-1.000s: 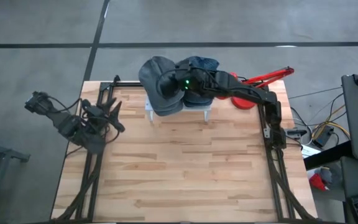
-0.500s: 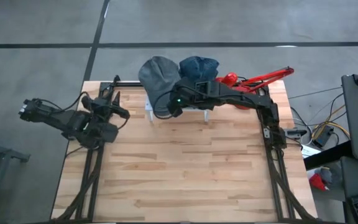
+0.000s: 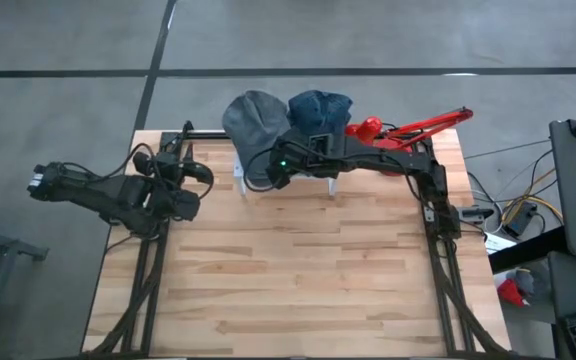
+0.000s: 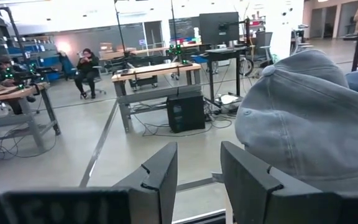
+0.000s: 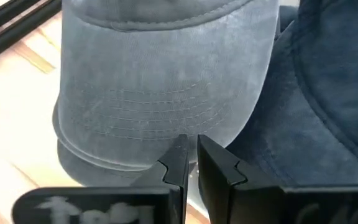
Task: Pick & Place hat
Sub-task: Stack the gray cap on the stacked gray caps on the shelf, then return to Home Position
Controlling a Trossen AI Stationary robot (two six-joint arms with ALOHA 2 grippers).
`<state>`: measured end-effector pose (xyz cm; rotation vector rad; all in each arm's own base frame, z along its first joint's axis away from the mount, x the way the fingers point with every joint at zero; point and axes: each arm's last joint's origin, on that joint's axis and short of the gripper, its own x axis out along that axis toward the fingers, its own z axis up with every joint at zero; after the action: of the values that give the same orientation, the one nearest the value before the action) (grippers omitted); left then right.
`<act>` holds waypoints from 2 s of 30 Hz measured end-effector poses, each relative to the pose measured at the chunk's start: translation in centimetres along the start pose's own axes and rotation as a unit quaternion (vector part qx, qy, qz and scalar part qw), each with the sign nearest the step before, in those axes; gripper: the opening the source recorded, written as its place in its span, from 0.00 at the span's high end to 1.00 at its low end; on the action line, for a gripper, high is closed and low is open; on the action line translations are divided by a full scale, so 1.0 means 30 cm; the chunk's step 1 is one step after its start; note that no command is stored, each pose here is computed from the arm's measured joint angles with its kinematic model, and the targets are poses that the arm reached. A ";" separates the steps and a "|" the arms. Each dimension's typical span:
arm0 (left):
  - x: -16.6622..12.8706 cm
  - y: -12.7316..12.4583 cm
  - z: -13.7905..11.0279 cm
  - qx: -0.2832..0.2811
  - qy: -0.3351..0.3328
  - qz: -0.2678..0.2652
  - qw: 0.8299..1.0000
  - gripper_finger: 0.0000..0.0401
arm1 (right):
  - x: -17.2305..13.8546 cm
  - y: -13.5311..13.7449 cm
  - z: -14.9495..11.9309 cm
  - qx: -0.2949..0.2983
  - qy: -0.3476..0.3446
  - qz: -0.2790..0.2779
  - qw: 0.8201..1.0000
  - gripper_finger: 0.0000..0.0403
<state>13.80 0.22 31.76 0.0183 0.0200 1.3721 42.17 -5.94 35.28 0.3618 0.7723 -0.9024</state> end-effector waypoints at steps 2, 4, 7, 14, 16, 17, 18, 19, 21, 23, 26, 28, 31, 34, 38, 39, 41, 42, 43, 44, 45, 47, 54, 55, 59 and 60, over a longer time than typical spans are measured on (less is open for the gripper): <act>0.001 0.000 0.000 0.001 -0.001 0.002 1.000 0.68 | 0.009 0.002 -0.005 0.000 0.003 0.002 1.000 0.92; 0.003 0.000 0.000 0.001 -0.001 0.004 1.000 0.68 | 0.010 0.003 -0.005 0.000 0.004 0.003 1.000 0.92; 0.005 0.001 0.000 0.001 -0.001 0.007 1.000 0.68 | 0.007 0.007 -0.008 -0.001 0.007 0.010 1.000 0.92; 0.009 0.001 0.000 0.001 -0.002 0.012 1.000 0.68 | 0.033 0.025 -0.017 0.002 0.022 0.024 0.999 0.92; 0.009 0.001 0.000 0.001 -0.002 0.012 1.000 0.68 | 0.044 0.040 -0.019 0.005 0.025 0.039 0.999 0.92; 0.009 0.001 0.000 0.001 -0.002 0.012 1.000 0.68 | 0.045 0.048 -0.020 0.006 0.024 0.048 0.999 0.92; 0.009 0.001 0.000 0.001 -0.002 0.012 1.000 0.68 | 0.043 0.055 -0.020 0.007 0.020 0.055 0.998 0.92; 0.009 0.001 0.000 0.001 -0.002 0.012 1.000 0.68 | 0.039 0.062 -0.019 0.008 0.015 0.061 0.998 0.92; 0.009 0.001 0.000 0.001 -0.002 0.012 1.000 0.68 | 0.029 0.072 -0.015 0.007 0.004 0.072 0.997 0.92; 0.009 0.001 0.000 0.001 -0.002 0.012 1.000 0.68 | 0.025 0.076 -0.014 0.004 0.000 0.077 0.997 0.92; 0.009 0.001 0.000 0.001 -0.002 0.012 1.000 0.68 | 0.026 0.076 -0.012 0.003 -0.002 0.078 0.997 0.92; 0.009 0.001 0.000 0.000 -0.002 0.012 1.000 0.68 | 0.026 0.077 -0.012 0.003 -0.002 0.078 0.997 0.92; 0.009 0.001 0.000 0.000 -0.002 0.012 1.000 0.68 | 0.028 0.080 -0.012 0.003 0.000 0.083 0.997 0.92; 0.009 0.001 0.000 0.000 -0.002 0.012 1.000 0.68 | 0.032 0.080 -0.015 0.004 0.001 0.083 0.997 0.92; 0.009 0.001 0.000 0.000 -0.002 0.012 1.000 0.68 | 0.041 0.086 -0.020 0.006 0.004 0.092 0.996 0.92; 0.009 0.001 0.000 0.000 -0.002 0.012 1.000 0.68 | 0.045 0.089 -0.021 0.007 0.002 0.093 0.996 0.92; 0.009 0.001 0.000 0.000 -0.002 0.012 1.000 0.68 | 0.049 0.093 -0.025 0.006 0.000 0.093 0.996 0.92; 0.009 0.001 0.000 0.000 -0.002 0.012 1.000 0.68 | 0.051 0.096 -0.025 0.006 -0.003 0.095 0.995 0.92; 0.009 0.001 0.000 0.000 -0.002 0.012 1.000 0.68 | 0.056 0.099 -0.026 0.009 -0.006 0.098 0.995 0.92; 0.009 0.001 0.000 0.000 -0.002 0.012 1.000 0.68 | 0.061 0.102 -0.027 0.010 -0.008 0.101 0.995 0.92; 0.009 0.001 0.000 0.000 -0.002 0.012 1.000 0.68 | 0.066 0.105 -0.029 0.011 -0.008 0.104 0.994 0.92; 0.009 0.001 0.000 0.000 -0.002 0.012 1.000 0.68 | 0.073 0.106 -0.034 0.009 -0.007 0.103 0.995 0.92; 0.009 0.001 0.000 0.000 -0.001 0.011 1.000 0.68 | 0.015 0.127 -0.026 -0.003 -0.023 0.124 0.992 0.92; 0.009 0.001 0.000 0.000 -0.001 0.011 1.000 0.68 | 0.001 0.129 -0.020 -0.003 -0.028 0.129 0.991 0.92; 0.008 0.000 -0.001 0.023 0.009 0.000 1.000 0.68 | -0.074 0.121 -0.009 -0.032 -0.034 0.134 0.990 0.92; 0.007 -0.001 -0.003 0.032 0.019 -0.011 0.999 0.68 | -0.100 0.110 -0.011 -0.039 -0.029 0.128 0.991 0.92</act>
<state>13.85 0.42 31.68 0.0447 0.0958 1.3491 43.54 -2.12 37.16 0.3547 0.6883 -0.6370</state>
